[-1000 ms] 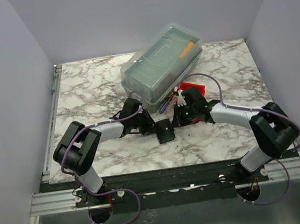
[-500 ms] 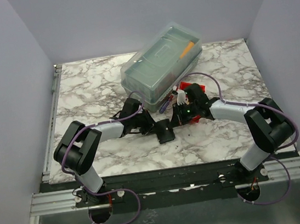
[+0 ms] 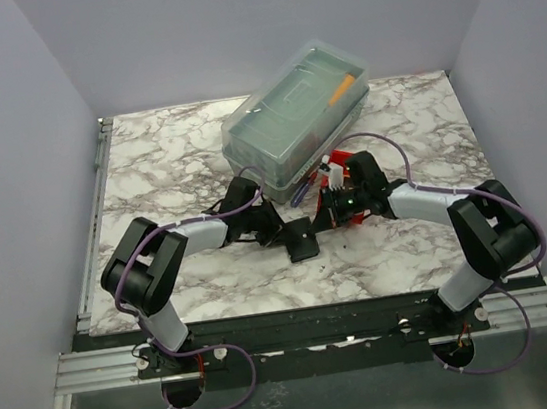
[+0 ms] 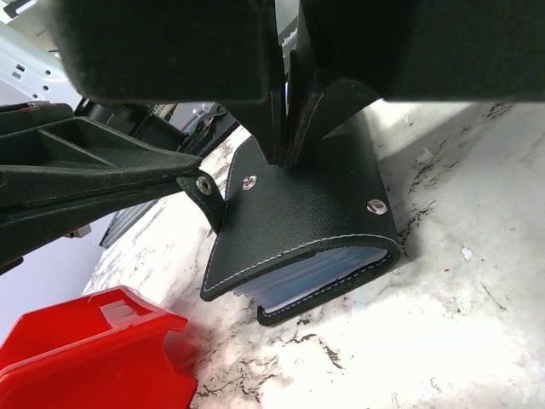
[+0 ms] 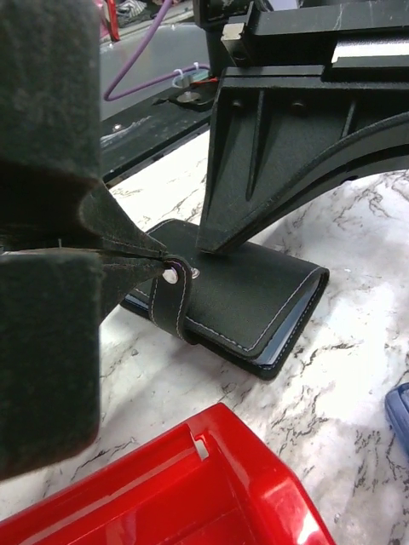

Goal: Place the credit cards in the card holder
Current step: Close the card holder at the center of the board.

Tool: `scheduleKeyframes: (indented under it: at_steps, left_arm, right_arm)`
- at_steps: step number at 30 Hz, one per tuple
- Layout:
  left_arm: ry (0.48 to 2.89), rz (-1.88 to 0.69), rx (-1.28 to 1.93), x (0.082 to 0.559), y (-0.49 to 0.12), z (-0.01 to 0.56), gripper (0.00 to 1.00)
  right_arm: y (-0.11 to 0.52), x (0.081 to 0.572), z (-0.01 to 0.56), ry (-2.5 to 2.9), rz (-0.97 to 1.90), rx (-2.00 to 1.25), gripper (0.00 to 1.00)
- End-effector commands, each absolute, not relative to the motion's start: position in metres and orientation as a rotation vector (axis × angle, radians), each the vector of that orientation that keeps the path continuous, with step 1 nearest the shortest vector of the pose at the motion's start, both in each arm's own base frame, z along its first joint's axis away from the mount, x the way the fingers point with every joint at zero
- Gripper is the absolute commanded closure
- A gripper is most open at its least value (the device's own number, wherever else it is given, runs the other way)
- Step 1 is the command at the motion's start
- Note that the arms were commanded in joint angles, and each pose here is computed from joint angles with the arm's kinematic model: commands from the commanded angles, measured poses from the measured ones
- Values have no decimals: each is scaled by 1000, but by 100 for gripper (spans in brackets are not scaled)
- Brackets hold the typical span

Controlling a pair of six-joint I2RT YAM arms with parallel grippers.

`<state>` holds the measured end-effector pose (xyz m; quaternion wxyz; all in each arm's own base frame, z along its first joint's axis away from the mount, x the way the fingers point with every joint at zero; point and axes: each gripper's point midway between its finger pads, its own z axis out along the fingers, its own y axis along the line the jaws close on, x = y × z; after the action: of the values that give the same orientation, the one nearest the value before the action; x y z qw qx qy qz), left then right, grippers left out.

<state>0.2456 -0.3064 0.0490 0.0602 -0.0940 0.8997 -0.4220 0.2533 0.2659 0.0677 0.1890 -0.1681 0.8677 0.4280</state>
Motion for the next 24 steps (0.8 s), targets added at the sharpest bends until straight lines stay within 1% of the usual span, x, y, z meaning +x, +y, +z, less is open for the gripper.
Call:
scheduleKeyframes:
  at_steps: [1,24]
  left_arm:
    - [2692,-1306,-214,252,-316,51,90]
    - [2689,-1296,-234,257,-316,50,91]
  right_arm:
    - [276,251,75,2400,1303,-542,100]
    - [280,244,57,2456,1374,-607,100]
